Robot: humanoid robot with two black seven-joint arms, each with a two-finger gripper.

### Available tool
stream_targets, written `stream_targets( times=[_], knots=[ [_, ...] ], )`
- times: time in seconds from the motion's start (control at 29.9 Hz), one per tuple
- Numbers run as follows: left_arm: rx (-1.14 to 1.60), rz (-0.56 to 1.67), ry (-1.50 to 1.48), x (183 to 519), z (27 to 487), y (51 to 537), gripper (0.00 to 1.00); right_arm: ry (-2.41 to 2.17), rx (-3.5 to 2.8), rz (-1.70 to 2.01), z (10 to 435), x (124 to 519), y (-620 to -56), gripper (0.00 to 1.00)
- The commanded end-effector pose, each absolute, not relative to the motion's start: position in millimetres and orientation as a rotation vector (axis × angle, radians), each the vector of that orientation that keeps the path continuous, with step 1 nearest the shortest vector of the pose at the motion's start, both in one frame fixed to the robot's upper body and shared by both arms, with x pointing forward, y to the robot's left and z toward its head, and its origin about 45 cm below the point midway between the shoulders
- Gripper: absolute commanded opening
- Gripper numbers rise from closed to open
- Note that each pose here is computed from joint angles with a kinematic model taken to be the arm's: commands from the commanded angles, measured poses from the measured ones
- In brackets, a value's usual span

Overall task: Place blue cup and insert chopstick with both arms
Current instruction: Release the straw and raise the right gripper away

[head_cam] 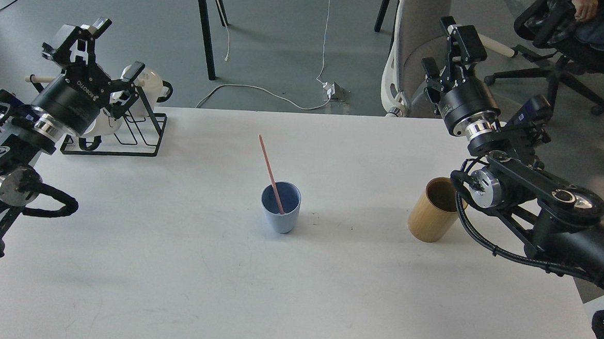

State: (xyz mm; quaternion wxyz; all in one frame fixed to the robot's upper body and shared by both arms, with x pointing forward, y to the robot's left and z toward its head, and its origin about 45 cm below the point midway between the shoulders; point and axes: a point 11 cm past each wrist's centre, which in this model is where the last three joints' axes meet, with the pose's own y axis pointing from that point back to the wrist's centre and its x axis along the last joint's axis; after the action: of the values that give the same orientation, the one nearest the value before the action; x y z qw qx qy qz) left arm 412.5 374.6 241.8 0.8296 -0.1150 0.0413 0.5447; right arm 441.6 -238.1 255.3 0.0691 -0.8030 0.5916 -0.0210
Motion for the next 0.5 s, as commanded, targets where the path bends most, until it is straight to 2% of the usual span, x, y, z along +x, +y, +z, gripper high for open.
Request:
stream_targets(
  times=[0.0,0.07,0.27,0.47],
  knots=[
    [-0.217,1.170,0.107,405.1,230.2,380.9,0.96,1.664,-2.450,0.048,251.3,428.2,-254.8,0.95],
    [-0.200,1.184,0.131,396.5,217.9,385.8,0.96,1.630,-2.461,0.085,246.0,423.9,-255.0,0.99],
    [-0.185,1.199,0.139,390.9,212.9,393.5,0.97,1.603,-2.453,0.105,246.4,423.2,-249.5,0.99],
    [-0.184,1.202,0.145,389.7,210.6,393.9,0.97,1.574,-2.330,0.102,273.1,423.2,-252.9,0.99]
  ],
)
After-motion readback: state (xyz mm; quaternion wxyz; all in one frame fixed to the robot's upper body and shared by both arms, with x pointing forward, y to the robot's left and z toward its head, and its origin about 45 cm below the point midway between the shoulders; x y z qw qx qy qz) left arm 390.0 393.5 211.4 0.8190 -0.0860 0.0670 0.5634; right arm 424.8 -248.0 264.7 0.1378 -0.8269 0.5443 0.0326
